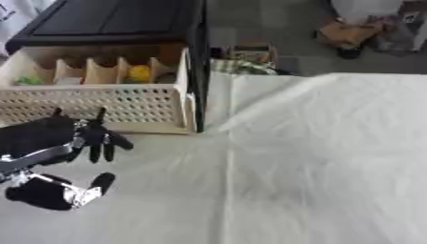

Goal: Pick up objects from table and place into drawer.

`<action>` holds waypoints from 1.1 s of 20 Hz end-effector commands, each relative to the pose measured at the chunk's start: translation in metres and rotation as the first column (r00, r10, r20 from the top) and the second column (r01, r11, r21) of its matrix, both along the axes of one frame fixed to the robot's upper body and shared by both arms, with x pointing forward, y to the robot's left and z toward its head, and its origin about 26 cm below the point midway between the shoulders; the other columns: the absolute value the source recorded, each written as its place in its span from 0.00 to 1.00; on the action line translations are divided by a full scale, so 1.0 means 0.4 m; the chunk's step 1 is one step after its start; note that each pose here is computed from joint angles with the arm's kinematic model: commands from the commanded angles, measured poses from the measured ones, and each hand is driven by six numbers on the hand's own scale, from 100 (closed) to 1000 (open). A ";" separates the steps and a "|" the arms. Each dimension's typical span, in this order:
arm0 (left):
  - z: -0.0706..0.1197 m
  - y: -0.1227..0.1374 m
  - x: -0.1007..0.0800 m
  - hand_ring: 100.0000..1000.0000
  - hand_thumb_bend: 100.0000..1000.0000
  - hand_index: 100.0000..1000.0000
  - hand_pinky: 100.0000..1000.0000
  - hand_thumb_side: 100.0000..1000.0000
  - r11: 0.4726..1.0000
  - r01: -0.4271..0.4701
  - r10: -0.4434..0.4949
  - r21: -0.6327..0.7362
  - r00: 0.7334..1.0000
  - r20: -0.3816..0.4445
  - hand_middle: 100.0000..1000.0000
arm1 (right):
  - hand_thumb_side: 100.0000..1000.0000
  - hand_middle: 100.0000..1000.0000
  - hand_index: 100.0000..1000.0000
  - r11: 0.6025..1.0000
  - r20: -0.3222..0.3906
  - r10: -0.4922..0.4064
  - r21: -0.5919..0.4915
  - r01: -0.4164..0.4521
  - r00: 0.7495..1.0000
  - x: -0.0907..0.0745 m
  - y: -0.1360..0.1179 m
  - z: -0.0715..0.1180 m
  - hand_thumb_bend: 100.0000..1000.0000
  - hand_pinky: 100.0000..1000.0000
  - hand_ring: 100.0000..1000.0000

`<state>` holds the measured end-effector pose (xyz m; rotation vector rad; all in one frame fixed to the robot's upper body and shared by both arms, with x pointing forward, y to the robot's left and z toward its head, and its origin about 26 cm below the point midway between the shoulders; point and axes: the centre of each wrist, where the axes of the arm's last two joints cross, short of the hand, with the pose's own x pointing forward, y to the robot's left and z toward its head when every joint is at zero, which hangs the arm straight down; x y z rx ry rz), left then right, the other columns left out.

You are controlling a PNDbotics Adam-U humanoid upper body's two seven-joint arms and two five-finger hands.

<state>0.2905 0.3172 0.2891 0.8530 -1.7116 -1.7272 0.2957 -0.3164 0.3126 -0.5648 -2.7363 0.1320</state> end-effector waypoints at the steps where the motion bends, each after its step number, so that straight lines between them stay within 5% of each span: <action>1: 0.047 0.006 -0.012 0.48 0.01 0.86 0.26 0.34 0.999 -0.030 0.028 0.019 0.996 0.087 0.51 | 1.00 0.29 0.77 1.000 0.034 -0.002 -0.016 0.002 0.999 -0.014 -0.004 0.023 0.31 0.75 0.66; 22: 0.081 0.016 0.023 0.45 0.01 0.85 0.26 0.34 0.988 -0.044 0.069 -0.145 0.983 0.170 0.49 | 1.00 0.28 0.77 1.000 0.047 -0.009 -0.009 0.010 0.999 -0.015 -0.008 0.027 0.32 0.75 0.65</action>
